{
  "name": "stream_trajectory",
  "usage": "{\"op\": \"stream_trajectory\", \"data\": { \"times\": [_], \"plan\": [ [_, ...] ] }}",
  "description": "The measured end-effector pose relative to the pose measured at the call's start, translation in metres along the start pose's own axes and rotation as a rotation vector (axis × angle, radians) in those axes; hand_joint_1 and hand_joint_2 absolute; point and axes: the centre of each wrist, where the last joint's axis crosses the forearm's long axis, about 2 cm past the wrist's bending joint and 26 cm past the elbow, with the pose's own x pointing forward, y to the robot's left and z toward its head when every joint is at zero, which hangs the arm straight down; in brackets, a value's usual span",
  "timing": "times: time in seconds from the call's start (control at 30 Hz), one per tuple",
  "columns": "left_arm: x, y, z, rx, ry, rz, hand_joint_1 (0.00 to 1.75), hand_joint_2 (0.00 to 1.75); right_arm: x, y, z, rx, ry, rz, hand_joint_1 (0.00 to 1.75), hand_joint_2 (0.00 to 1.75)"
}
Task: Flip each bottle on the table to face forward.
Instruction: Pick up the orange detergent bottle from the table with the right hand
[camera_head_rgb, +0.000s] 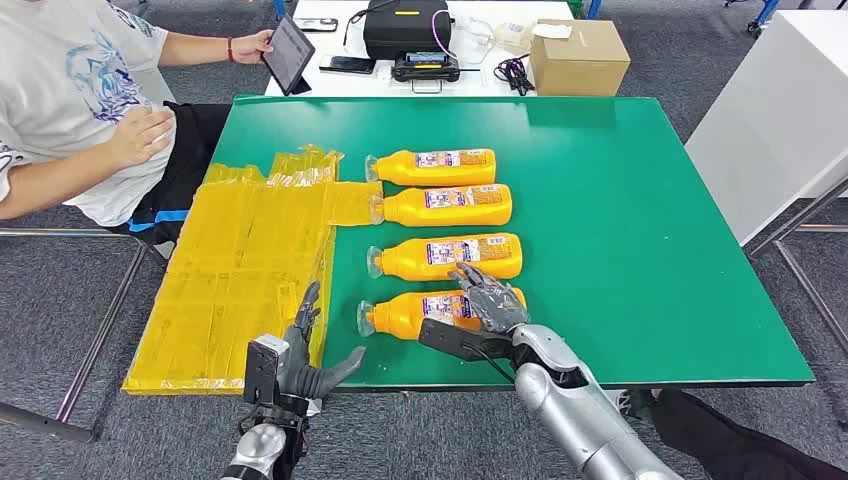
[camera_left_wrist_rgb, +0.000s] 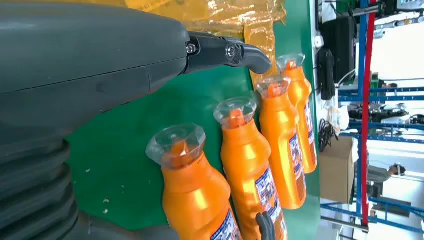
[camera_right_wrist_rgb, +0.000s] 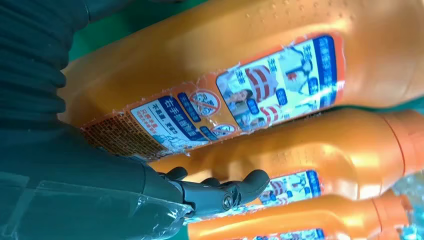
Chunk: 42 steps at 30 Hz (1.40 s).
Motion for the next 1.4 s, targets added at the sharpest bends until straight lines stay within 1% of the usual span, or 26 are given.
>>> {"op": "stream_trajectory", "data": {
  "times": [0.3,0.33,0.37,0.4,0.43,0.47,0.5,0.53,0.77,0.97,1.07,1.17,1.27,1.33,1.4],
  "plan": [
    [-0.001,0.003,-0.004,0.010,-0.007,-0.004,0.00,1.75,-0.011,-0.021,-0.009,0.124,0.017,0.080,0.00,1.75],
    [-0.001,0.004,-0.004,0.012,-0.007,-0.004,0.00,1.75,-0.013,-0.022,-0.010,0.130,0.020,0.086,0.06,1.75],
    [-0.001,0.004,-0.004,0.013,-0.006,-0.005,0.00,1.75,-0.014,-0.023,-0.010,0.134,0.023,0.092,0.26,1.75],
    [-0.001,0.004,-0.004,0.014,-0.005,-0.005,0.00,1.75,-0.014,-0.024,-0.010,0.139,0.024,0.097,0.65,1.75],
    [-0.001,0.004,-0.004,0.015,-0.005,-0.004,0.00,1.75,-0.015,-0.024,-0.010,0.144,0.026,0.100,1.08,1.75],
    [-0.001,0.004,-0.004,0.015,-0.004,-0.003,0.00,1.75,-0.015,-0.025,-0.011,0.150,0.027,0.101,1.46,1.75],
    [-0.001,0.004,-0.004,0.014,-0.004,-0.002,0.00,1.75,-0.016,-0.026,-0.011,0.156,0.028,0.101,1.70,1.75],
    [-0.002,0.004,-0.004,0.014,-0.003,0.000,0.00,1.75,-0.017,-0.027,-0.011,0.162,0.029,0.100,1.75,1.75],
    [0.000,0.006,-0.008,0.049,-0.031,-0.016,0.00,1.75,-0.020,-0.027,-0.012,0.166,0.028,0.107,1.75,1.75],
    [0.000,0.011,-0.010,0.068,-0.027,-0.008,0.00,1.75,-0.018,-0.021,-0.011,0.128,0.034,0.125,1.75,1.75],
    [0.000,0.011,-0.010,0.073,-0.024,-0.004,0.00,1.75,-0.016,-0.015,-0.009,0.087,0.016,0.115,1.75,1.75],
    [0.001,0.012,-0.009,0.082,-0.027,0.005,0.00,1.75,-0.006,-0.001,-0.004,-0.046,-0.048,0.088,1.75,1.75],
    [0.002,0.013,-0.006,0.095,-0.035,0.013,0.00,1.75,0.019,0.014,0.005,-0.278,-0.162,0.008,1.75,1.75],
    [0.004,0.013,-0.004,0.101,-0.041,0.015,0.00,1.75,0.038,0.015,0.008,-0.404,-0.217,-0.058,1.75,1.75],
    [0.005,0.013,-0.003,0.107,-0.048,0.017,0.00,1.75,0.050,0.010,0.011,-0.470,-0.236,-0.103,1.75,1.75]
  ]
}}
